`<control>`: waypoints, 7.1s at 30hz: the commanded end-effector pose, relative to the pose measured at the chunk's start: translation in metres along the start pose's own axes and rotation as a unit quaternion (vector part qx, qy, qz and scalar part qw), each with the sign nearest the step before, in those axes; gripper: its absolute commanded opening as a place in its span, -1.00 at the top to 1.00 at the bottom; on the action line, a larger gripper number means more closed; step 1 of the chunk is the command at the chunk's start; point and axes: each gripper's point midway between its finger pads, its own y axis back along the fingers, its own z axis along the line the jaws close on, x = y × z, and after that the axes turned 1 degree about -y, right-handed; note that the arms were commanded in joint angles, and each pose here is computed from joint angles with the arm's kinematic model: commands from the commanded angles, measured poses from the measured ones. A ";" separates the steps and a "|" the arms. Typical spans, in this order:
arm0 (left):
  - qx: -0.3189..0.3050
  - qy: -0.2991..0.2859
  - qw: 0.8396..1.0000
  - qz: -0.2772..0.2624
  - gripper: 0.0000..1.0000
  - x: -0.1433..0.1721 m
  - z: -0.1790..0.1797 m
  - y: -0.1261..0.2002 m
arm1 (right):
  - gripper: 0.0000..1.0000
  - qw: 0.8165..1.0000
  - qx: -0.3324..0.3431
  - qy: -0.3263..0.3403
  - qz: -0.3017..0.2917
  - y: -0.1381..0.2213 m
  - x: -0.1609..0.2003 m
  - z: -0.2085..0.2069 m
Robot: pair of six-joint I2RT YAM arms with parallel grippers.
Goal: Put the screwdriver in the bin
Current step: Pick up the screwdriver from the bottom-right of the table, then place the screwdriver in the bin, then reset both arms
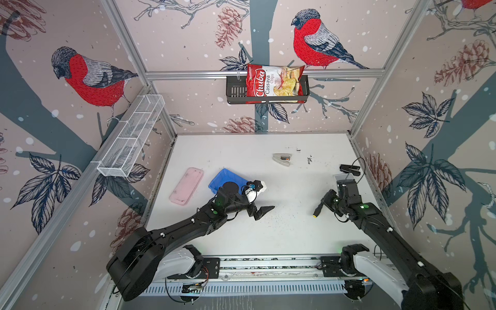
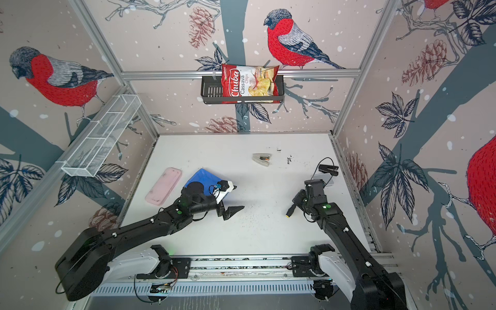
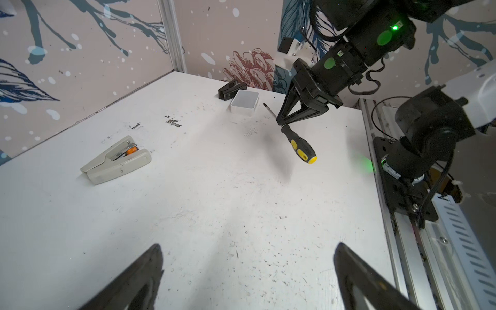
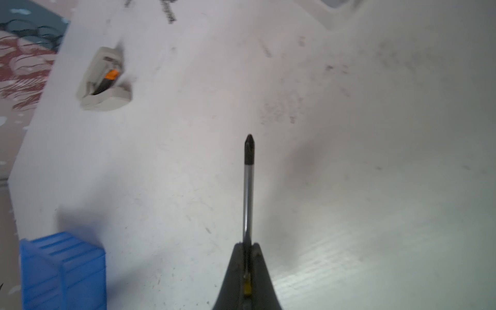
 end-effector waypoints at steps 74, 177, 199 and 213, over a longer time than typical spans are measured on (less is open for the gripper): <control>0.034 0.317 0.932 -0.175 -0.30 -0.084 0.043 0.006 | 1.00 0.724 -0.538 0.432 -0.010 0.088 0.070 0.357; -0.430 0.674 0.600 0.030 -0.63 0.118 0.143 0.074 | -0.99 0.709 -0.439 0.548 -0.064 0.097 0.102 0.288; -0.534 0.428 0.729 -0.034 -1.00 0.022 0.194 0.129 | -0.99 0.808 -0.347 0.422 -0.220 0.094 -0.019 0.250; -0.595 0.148 0.789 -0.046 -0.94 0.006 0.232 0.170 | -0.99 0.874 -0.108 0.268 -0.390 0.073 -0.139 0.106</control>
